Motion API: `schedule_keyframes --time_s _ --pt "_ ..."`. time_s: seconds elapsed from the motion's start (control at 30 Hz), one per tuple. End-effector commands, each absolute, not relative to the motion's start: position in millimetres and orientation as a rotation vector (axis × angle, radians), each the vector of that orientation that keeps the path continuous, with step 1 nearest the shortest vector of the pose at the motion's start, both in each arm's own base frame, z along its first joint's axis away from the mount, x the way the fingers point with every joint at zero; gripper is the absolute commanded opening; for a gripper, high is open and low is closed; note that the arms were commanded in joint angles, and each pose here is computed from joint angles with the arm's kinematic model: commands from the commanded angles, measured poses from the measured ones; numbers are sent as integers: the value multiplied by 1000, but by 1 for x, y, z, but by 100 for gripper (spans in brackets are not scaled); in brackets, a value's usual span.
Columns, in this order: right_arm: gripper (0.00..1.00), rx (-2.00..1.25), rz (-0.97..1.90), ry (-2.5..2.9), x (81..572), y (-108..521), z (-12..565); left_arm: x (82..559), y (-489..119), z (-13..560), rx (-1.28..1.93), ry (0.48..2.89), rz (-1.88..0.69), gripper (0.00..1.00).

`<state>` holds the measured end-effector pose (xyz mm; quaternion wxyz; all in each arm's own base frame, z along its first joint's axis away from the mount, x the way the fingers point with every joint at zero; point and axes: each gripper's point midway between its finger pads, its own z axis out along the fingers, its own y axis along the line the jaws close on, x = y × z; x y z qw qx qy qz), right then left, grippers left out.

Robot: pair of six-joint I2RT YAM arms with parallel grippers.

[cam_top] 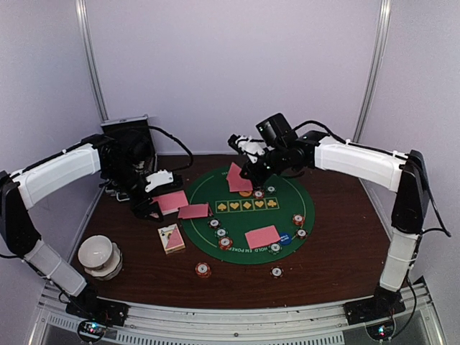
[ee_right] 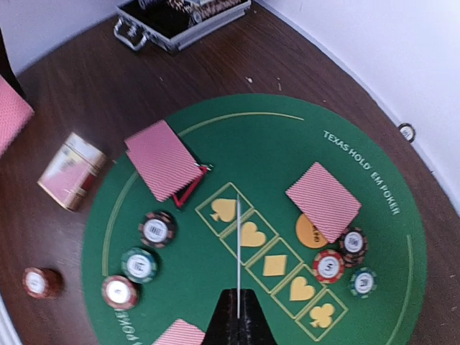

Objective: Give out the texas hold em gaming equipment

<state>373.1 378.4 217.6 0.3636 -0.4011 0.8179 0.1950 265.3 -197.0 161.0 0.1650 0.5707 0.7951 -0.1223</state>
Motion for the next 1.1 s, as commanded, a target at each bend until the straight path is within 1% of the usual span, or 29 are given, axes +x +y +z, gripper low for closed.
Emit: schedule_keyframes --time_s 0.0,0.13,0.3,0.4,0.67,0.97,1.0,1.03,1.07 --pt "0 -1284 -81 1859 399 362 199 265 -190 172 1578 2244 -337 0" --pt "0 -1393 -338 1748 408 367 176 264 -188 173 1571 2251 -339 0" --pt "0 -1534 -538 1610 407 383 138 263 -186 173 1568 2251 -336 0" --pt "0 -1594 -600 1562 406 391 114 263 -186 174 1567 2250 -332 0" --pt "0 -1617 -643 1516 410 401 82 264 -186 176 1564 2248 -333 0" --pt "0 -1675 -565 1589 390 409 65 265 -186 177 1567 2244 -326 0" --pt "5 -1661 -548 1607 388 409 66 265 -186 177 1568 2243 -325 0" --pt "23 -1658 -532 1618 386 408 66 265 -186 178 1567 2241 -325 0" --pt "35 -1658 -524 1625 384 408 65 266 -186 177 1568 2241 -327 0"
